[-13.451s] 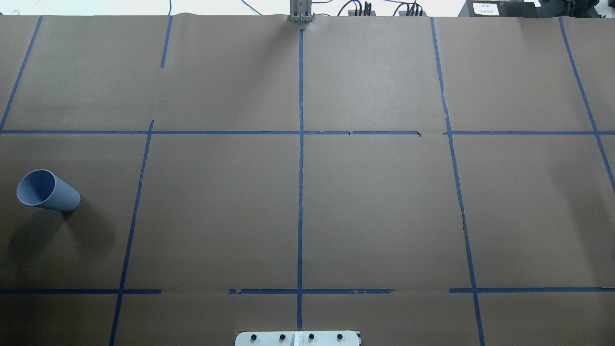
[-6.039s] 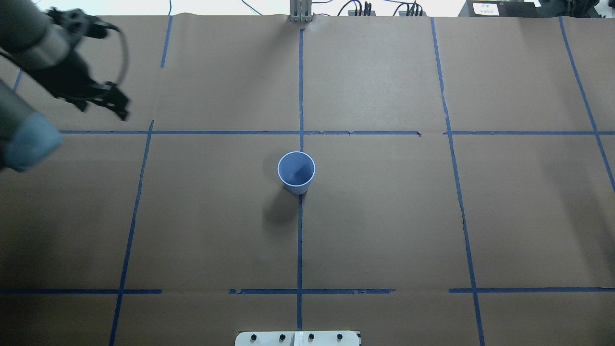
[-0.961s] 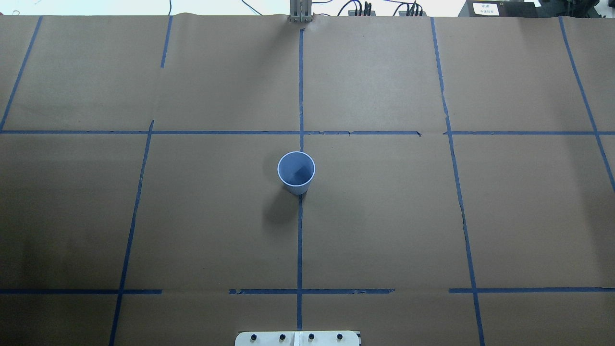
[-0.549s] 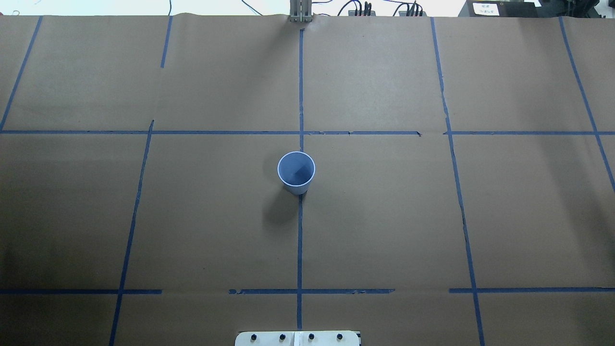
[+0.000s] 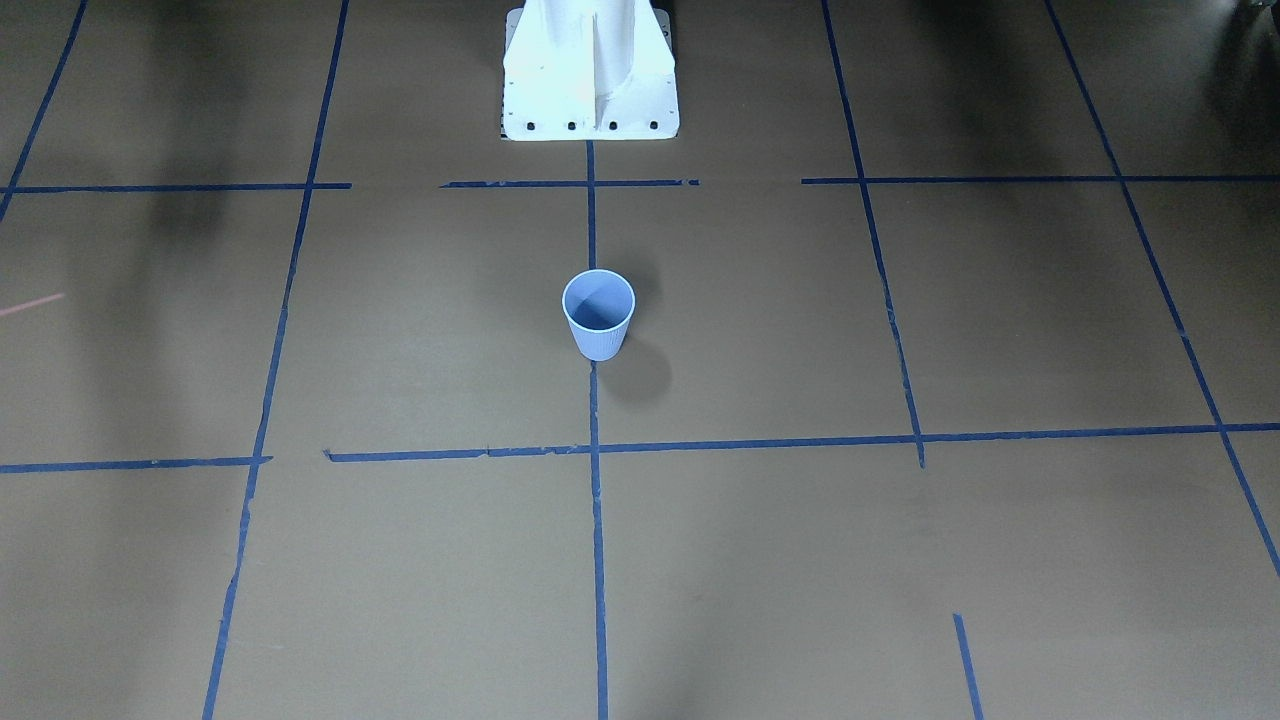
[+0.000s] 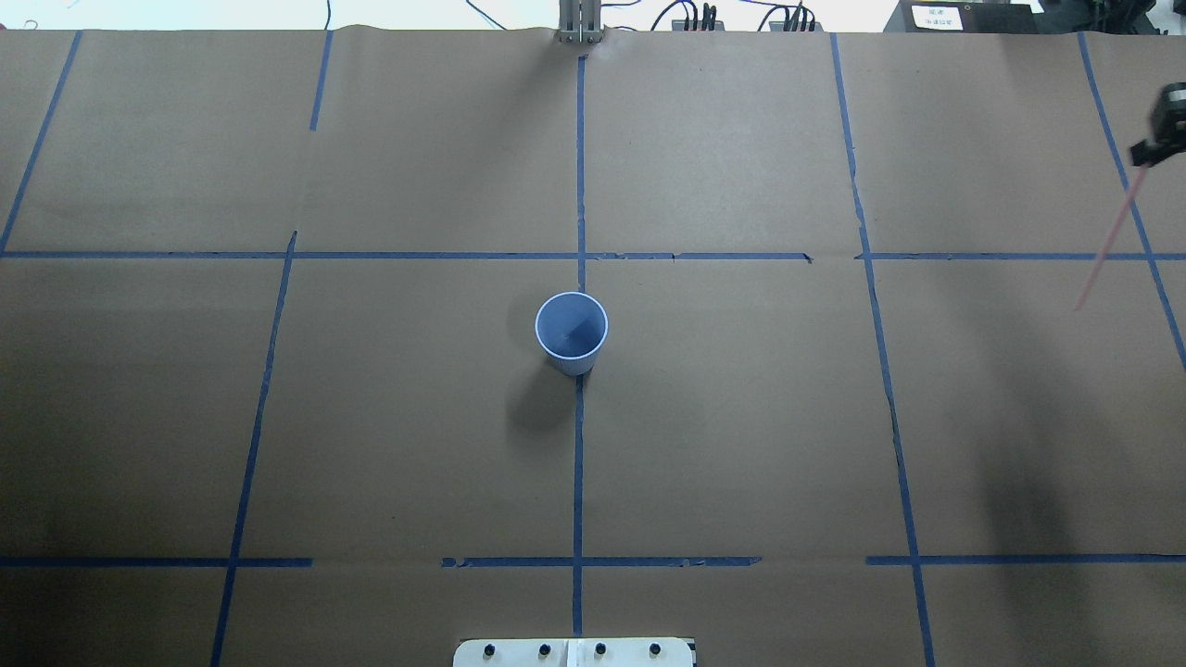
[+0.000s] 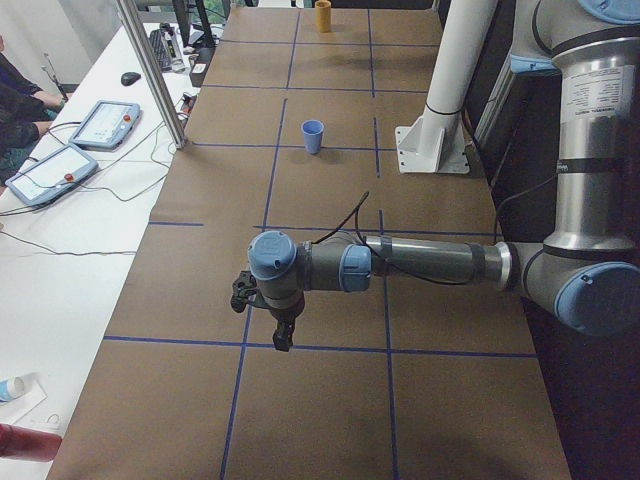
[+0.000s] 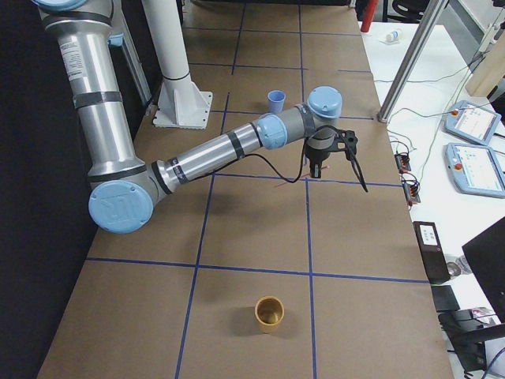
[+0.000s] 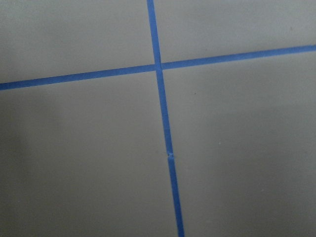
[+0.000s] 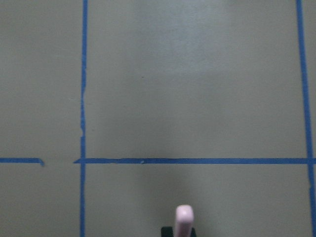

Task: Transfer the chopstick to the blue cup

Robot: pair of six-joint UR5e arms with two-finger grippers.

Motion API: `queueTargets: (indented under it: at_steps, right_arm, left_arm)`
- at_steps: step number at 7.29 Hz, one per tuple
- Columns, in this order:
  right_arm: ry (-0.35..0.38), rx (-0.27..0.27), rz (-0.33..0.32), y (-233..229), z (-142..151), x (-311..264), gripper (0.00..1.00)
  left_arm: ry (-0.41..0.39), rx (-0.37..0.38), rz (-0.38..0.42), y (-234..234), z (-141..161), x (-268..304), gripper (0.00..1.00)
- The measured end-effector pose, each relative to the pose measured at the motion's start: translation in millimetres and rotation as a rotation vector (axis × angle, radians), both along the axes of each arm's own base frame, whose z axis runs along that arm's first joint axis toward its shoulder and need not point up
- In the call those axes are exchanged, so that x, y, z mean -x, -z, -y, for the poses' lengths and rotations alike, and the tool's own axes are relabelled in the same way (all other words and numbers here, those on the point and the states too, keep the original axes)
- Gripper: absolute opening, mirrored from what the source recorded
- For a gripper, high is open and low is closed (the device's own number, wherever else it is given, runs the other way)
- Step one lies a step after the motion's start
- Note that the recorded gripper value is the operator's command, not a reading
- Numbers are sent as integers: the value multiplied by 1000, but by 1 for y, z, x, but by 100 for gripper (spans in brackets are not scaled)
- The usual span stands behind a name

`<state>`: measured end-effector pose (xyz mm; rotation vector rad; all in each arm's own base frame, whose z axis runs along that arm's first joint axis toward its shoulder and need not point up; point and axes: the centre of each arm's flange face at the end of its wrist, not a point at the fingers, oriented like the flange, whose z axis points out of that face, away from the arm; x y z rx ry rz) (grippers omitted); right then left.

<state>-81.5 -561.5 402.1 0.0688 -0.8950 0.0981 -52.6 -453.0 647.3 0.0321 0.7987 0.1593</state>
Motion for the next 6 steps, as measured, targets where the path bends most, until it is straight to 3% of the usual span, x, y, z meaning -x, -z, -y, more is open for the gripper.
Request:
queueTargets:
  at_steps: [3, 6]
  right_arm:
    - [-100, 134, 65, 134, 2, 143, 0]
    - [-206, 240, 46, 252, -10, 248, 0]
  left_arm:
    - [-4, -11, 6, 3, -3, 0, 100]
    - [-5, -15, 2, 5, -2, 0, 100]
